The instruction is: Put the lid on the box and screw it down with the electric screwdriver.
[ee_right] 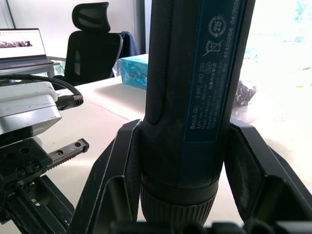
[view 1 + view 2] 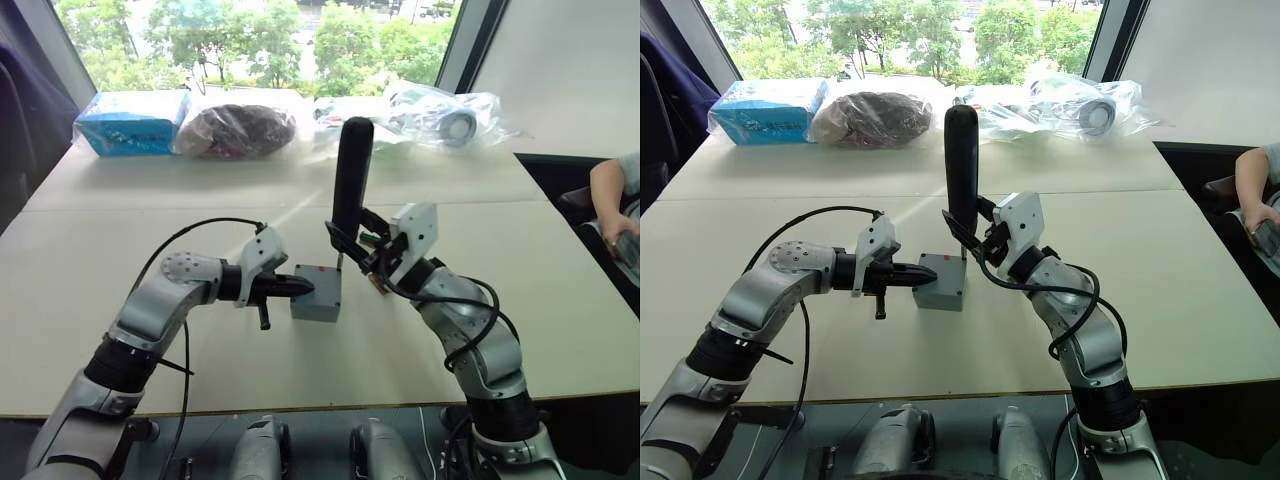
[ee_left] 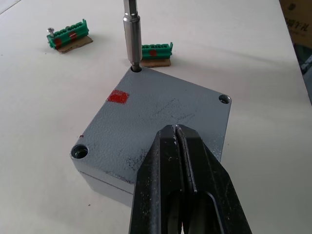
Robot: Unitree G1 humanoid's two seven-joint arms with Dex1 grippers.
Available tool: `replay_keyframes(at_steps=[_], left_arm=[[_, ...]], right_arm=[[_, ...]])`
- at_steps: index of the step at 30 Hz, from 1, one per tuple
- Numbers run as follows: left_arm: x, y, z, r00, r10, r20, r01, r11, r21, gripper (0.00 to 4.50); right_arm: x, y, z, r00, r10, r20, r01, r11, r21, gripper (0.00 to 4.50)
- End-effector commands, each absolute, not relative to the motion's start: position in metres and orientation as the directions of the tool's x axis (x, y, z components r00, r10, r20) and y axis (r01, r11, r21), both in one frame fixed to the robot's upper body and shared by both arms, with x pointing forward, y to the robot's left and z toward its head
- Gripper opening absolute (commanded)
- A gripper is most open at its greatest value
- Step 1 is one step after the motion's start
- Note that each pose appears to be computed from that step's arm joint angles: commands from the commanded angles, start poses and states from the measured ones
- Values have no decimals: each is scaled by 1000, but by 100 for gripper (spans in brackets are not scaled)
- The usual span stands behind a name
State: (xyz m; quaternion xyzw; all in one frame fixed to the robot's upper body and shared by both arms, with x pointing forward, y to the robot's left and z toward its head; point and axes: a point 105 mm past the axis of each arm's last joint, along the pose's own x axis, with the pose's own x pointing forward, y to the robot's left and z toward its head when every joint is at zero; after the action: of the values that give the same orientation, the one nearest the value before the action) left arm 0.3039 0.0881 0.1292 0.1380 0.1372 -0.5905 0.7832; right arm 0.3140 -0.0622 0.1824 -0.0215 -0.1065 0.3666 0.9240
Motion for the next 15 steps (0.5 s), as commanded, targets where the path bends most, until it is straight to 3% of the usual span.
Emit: replay_keyframes(at_steps=[1,15], left_arm=[[303,91,120,266,-874,-406,961,273,42,0],[302,88,118,260,-875,-408,963,266,43,0]], right_arm=[[321,-70,137,754,657,14,-656,754,-44,184],[324,-74,134,775,632,20,-632,775,-30,184]])
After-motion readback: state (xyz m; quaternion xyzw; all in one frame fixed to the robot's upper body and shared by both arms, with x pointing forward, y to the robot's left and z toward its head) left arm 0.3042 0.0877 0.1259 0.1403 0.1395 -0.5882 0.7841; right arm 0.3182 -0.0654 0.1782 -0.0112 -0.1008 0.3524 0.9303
